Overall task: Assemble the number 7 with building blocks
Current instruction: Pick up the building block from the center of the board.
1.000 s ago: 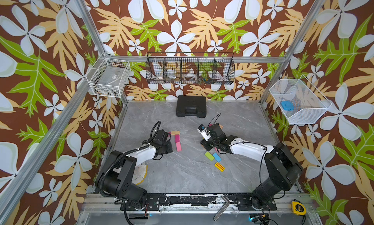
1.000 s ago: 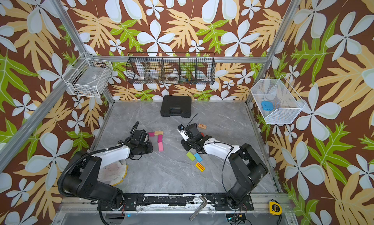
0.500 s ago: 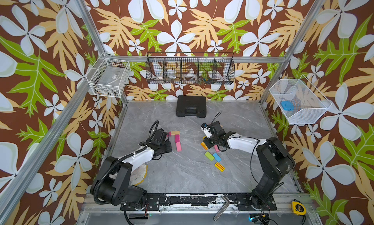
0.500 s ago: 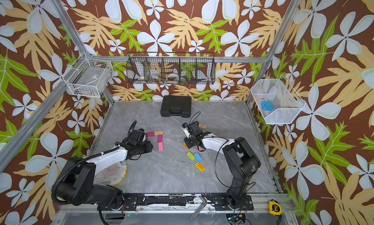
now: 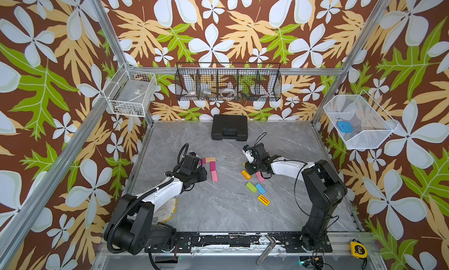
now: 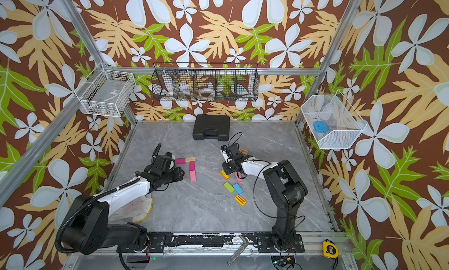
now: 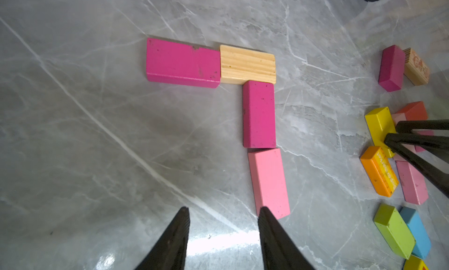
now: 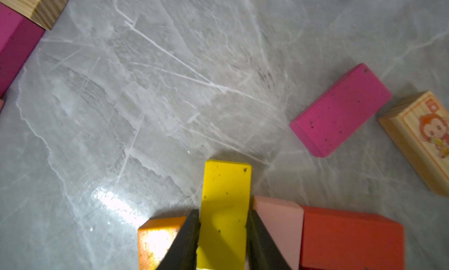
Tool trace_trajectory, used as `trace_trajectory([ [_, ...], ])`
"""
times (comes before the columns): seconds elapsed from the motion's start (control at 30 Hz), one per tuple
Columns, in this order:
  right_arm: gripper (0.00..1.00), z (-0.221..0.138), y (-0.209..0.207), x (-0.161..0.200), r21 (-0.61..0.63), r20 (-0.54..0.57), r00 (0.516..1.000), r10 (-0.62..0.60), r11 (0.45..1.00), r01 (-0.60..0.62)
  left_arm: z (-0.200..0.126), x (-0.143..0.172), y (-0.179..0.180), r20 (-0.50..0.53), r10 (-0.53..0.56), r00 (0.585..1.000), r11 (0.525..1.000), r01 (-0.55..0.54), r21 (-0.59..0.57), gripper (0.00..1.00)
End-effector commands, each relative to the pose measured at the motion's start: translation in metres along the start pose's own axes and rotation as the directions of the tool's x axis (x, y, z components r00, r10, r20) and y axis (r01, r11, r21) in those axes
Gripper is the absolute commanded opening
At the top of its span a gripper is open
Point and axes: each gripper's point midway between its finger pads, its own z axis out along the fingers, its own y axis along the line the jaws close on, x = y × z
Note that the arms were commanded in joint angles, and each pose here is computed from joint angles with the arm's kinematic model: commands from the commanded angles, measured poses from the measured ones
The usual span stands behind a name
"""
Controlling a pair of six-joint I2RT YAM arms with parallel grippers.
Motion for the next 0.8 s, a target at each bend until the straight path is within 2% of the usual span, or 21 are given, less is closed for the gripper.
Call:
trace_trajectory([
  [0.0,0.34,0.003,0.0,0.005,0.0,-0.027,1.0,0.009,1.0,-0.009,-0.002,-0.004,-0.002,0.019,0.006,1.0,1.0,-0.006,0.013,0.51],
  [0.4,0.38,0.014,-0.001,-0.007,0.006,-0.034,0.999,0.014,1.0,-0.014,-0.005,-0.008,-0.002,0.04,0.009,0.999,1.0,-0.01,0.012,0.52],
  [0.77,0.33,0.021,0.011,-0.024,-0.053,-0.02,0.999,0.025,0.998,-0.026,-0.011,-0.012,-0.004,0.067,0.0,0.998,1.0,-0.002,0.026,0.59],
])
